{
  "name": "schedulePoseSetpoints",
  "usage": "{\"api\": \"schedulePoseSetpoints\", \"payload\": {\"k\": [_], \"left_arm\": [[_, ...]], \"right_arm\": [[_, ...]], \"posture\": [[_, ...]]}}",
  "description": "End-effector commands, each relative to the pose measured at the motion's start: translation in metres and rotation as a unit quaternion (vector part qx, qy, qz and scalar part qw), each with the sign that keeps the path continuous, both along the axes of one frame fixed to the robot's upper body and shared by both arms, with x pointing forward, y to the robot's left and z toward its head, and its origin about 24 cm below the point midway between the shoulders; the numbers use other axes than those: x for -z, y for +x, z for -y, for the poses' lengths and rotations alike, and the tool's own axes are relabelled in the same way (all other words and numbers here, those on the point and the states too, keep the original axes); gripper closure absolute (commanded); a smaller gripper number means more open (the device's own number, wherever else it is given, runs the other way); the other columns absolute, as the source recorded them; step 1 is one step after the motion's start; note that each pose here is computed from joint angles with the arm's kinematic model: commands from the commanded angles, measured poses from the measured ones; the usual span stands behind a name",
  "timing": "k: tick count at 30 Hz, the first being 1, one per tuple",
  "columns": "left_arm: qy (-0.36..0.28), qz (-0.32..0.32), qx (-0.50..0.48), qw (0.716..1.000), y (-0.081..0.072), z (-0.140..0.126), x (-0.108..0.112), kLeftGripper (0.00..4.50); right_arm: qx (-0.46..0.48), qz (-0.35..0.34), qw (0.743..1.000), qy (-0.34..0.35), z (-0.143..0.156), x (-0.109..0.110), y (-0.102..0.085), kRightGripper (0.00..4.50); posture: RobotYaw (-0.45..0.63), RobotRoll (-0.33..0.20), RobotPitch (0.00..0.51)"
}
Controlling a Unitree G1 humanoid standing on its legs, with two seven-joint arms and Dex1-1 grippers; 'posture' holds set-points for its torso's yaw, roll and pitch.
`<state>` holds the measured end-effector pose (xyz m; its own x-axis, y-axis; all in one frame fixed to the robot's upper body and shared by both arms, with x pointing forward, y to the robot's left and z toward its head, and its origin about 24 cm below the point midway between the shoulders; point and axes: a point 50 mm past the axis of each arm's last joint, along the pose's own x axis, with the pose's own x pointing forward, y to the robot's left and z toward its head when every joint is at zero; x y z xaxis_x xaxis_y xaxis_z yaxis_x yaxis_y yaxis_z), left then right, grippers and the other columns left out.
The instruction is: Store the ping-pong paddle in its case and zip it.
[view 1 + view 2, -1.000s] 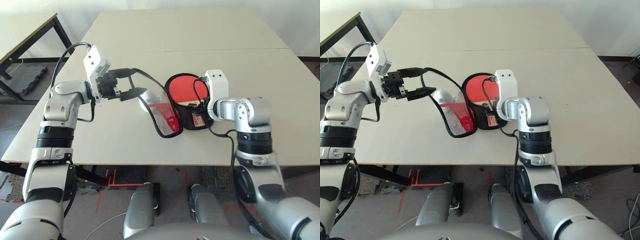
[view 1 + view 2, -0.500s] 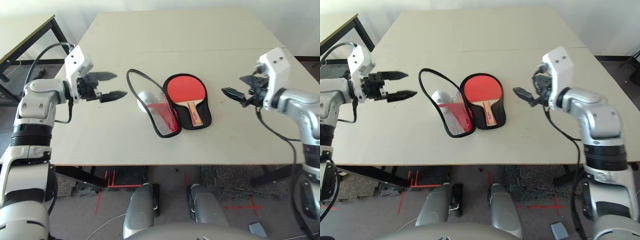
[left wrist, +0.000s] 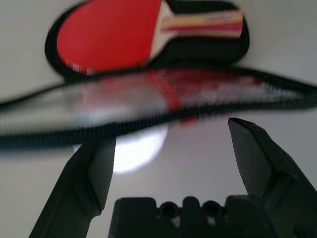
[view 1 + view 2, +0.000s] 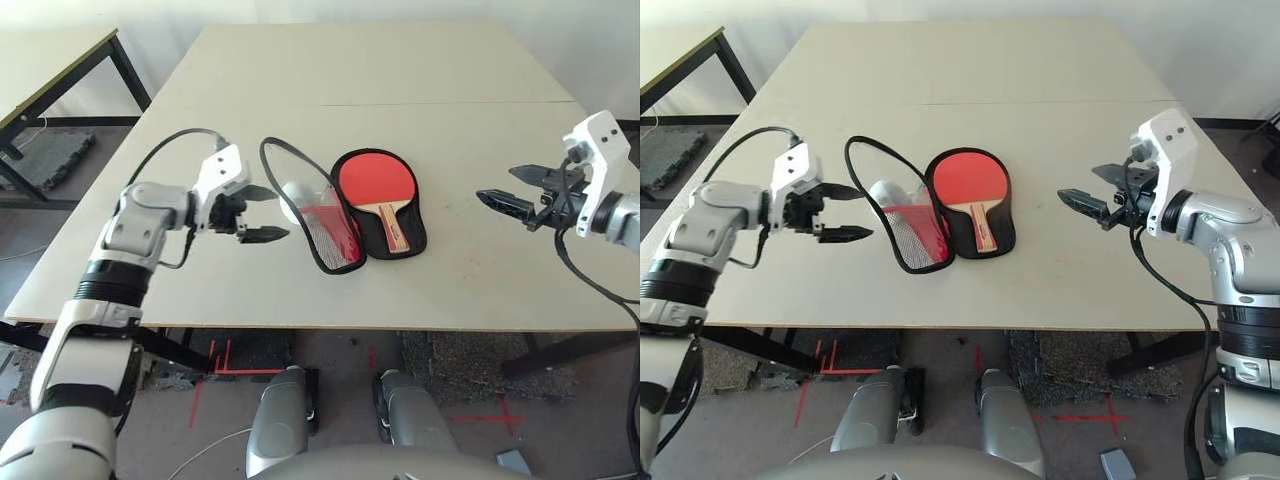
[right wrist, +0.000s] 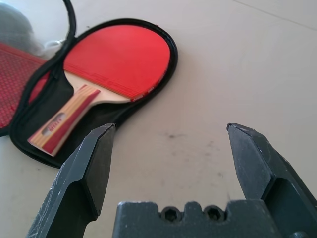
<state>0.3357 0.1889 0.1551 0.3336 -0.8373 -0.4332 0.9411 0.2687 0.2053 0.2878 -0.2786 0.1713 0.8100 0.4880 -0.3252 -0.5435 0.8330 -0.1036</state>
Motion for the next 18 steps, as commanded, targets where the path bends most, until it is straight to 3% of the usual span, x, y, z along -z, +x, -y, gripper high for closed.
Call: {"api": "schedulePoseSetpoints", "payload": {"k": [1,6,13,18], "left_arm": [[-0.006,0.015,0.035,0.999,0.003,0.018,-0.009,0.00],[-0.009,0.062,0.067,0.996,0.010,0.045,-0.020,0.00],[-0.048,0.068,0.120,0.989,0.021,0.095,-0.025,0.00],[-0.059,0.079,0.136,0.986,0.026,0.116,-0.024,0.00]], "right_arm": [[0.014,0.005,1.000,0.005,0.004,0.000,-0.004,0.02],[0.023,-0.014,1.000,0.016,0.005,0.007,-0.009,0.02],[0.028,-0.033,0.998,0.036,0.000,0.018,-0.016,0.02],[0.030,-0.052,0.996,0.059,-0.005,0.024,-0.021,0.02]], "posture": [[0.01,0.000,0.076],[-0.02,0.000,0.076],[-0.06,0.000,0.085],[-0.08,0.000,0.089]]}}
